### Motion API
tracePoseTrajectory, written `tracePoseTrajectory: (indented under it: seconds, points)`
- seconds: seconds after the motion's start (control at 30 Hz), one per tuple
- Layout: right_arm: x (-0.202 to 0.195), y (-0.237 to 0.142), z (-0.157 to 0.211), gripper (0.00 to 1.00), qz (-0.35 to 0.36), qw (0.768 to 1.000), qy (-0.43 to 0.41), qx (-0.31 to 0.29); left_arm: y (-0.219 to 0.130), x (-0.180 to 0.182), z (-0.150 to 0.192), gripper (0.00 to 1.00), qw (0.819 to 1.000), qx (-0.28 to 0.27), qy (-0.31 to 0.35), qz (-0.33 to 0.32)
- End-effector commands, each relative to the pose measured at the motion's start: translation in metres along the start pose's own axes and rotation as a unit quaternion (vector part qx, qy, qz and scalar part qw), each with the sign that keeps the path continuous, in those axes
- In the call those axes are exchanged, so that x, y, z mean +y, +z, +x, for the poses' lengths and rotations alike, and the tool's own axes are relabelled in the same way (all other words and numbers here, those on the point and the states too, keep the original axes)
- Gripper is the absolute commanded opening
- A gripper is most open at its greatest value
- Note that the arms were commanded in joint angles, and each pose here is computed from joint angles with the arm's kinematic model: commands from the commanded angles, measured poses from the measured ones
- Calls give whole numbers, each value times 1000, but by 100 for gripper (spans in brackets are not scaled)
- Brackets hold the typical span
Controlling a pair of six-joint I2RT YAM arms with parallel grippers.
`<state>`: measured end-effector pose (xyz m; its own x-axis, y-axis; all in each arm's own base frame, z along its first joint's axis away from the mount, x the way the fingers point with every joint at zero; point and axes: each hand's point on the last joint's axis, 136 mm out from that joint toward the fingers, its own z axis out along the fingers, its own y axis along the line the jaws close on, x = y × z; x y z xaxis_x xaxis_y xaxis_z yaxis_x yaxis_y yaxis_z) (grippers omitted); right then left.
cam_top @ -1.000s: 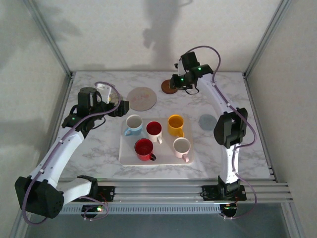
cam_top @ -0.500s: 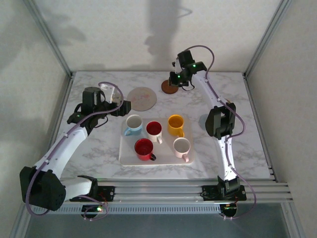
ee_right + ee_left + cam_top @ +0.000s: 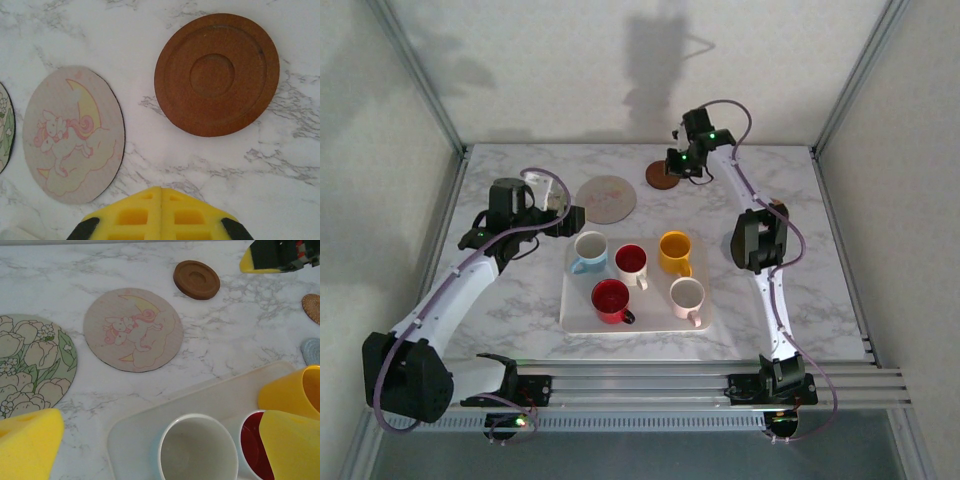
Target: Place the cup by the coaster
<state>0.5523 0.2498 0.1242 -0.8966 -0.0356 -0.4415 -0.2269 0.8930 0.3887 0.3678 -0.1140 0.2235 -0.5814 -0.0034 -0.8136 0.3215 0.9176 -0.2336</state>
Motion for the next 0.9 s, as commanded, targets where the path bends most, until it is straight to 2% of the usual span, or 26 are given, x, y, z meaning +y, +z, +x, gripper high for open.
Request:
tracePoseTrajectory:
  seconds: [0.0,0.3,0.87]
  points:
    - [7,10,-11,0,-23,1000,7,-16,5,0,-2,100,1000,-6,8,-2]
    - [-8,43,-18,0,-27,998,44,-32,9,6,7,100,1000,12,6,-16]
    - [-28,81,-30,0,-28,992,101,-63,19,11,17,100,999,27,-5,-21]
